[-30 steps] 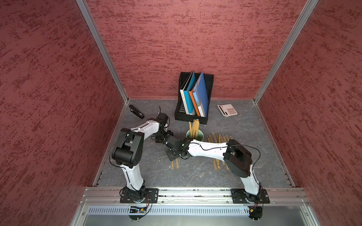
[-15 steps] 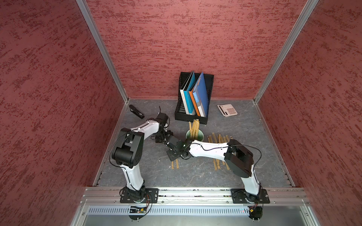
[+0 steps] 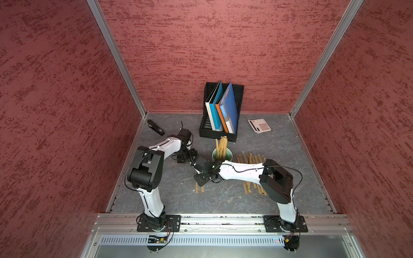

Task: Take the straws out of the storage container
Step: Place the straw at the center of the board.

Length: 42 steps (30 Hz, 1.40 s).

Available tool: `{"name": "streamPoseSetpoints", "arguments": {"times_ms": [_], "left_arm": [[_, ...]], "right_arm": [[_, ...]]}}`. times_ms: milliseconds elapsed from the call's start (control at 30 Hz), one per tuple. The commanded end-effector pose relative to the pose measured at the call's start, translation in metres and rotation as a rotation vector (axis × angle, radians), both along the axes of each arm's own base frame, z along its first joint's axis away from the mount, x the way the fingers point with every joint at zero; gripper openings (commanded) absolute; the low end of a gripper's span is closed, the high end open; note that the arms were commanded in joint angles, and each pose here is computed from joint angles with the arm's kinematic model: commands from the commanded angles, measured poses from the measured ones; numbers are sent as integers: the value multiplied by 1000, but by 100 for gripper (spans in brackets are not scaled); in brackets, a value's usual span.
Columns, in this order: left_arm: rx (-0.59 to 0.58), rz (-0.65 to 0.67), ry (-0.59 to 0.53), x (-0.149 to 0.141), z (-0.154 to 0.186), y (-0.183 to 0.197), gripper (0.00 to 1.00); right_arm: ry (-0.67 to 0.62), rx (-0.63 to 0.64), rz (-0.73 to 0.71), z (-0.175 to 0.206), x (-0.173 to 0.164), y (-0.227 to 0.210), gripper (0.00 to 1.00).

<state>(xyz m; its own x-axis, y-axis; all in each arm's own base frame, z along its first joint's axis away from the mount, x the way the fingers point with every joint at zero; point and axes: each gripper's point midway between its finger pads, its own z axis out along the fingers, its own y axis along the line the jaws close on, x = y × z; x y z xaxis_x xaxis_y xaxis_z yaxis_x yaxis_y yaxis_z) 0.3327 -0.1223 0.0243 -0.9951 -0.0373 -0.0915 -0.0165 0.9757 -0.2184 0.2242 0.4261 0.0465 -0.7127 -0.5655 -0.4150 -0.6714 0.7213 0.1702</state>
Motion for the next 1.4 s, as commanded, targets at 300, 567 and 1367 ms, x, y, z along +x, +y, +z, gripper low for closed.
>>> {"name": "streamPoseSetpoints", "arguments": {"times_ms": [300,567,1367], "left_arm": [[25,9,107,-20,-22,10,78],[18,10,111,-20,-23,9,78],[15,10,116,-21,-25,9,78]], "right_arm": [[-18,-17,100,2,-12,-3,0],[-32,-15,140,5,-23,5,0],[3,-33,194,-4,-35,19,0]]}}
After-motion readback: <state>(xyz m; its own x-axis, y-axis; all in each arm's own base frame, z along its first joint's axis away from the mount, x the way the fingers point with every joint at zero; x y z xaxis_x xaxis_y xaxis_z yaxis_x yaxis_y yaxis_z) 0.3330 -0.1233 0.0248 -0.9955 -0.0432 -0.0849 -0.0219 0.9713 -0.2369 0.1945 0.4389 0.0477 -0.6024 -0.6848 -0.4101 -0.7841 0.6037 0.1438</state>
